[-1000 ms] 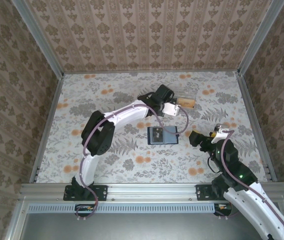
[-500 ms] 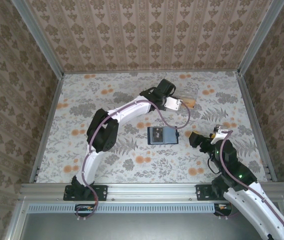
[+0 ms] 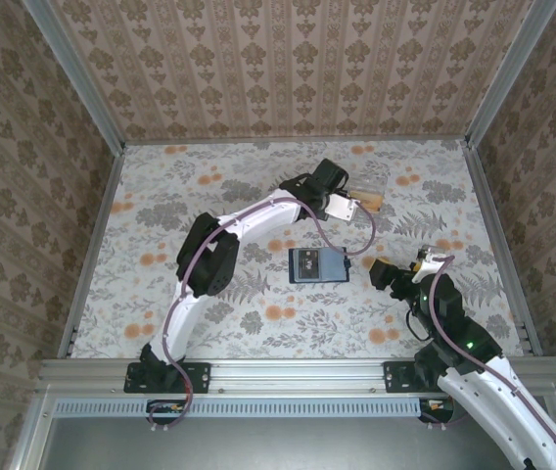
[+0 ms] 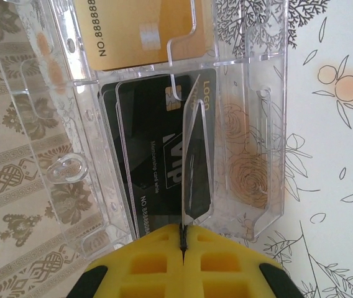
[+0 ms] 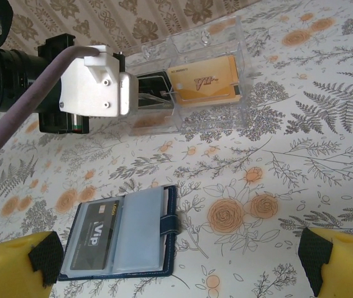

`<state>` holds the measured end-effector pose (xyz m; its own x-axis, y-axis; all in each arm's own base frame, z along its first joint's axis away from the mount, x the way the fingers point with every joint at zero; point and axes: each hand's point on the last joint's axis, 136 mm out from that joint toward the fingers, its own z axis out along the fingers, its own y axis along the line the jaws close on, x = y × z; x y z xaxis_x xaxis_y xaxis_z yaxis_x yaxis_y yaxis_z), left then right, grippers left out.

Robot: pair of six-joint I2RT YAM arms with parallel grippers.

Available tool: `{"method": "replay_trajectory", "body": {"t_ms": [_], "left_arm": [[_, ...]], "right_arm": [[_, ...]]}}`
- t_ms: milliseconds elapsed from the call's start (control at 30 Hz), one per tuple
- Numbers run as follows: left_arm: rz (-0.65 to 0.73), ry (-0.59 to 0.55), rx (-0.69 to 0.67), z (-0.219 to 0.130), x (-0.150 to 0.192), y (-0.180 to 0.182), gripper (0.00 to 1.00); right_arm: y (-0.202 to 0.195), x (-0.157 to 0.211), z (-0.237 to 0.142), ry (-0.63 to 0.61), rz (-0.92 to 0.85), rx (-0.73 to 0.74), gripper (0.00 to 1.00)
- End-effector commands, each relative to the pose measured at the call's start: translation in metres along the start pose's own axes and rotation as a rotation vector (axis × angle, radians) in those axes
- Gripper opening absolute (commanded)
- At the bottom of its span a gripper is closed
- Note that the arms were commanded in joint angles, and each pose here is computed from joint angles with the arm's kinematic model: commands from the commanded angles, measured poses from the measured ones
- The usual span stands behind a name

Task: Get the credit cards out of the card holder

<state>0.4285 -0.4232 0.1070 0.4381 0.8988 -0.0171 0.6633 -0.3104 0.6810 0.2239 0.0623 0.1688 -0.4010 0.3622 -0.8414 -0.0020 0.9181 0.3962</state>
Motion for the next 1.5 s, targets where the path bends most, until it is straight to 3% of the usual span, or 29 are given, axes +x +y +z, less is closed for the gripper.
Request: {"method": "replay_trajectory", "body": {"t_ms": [0,700,1467], "left_arm": [[-0.038,-0.012,-0.006,-0.003,-0.005,0.009,0.00],[-0.124,0.007,-0.008,-0.019,0.005,0.024,0.00],[-0.135,0.029,0.038,0.015,0.001,0.002,0.00]], "right_arm": [[-0.006,0.001,0.001,-0.012,0.009,0.025,1.00],[-0.007,0.002,0.002,-0.015,0.008,0.029,1.00],[-0.008,0.002,0.003,-0.014,0.008,0.033,1.00]]}}
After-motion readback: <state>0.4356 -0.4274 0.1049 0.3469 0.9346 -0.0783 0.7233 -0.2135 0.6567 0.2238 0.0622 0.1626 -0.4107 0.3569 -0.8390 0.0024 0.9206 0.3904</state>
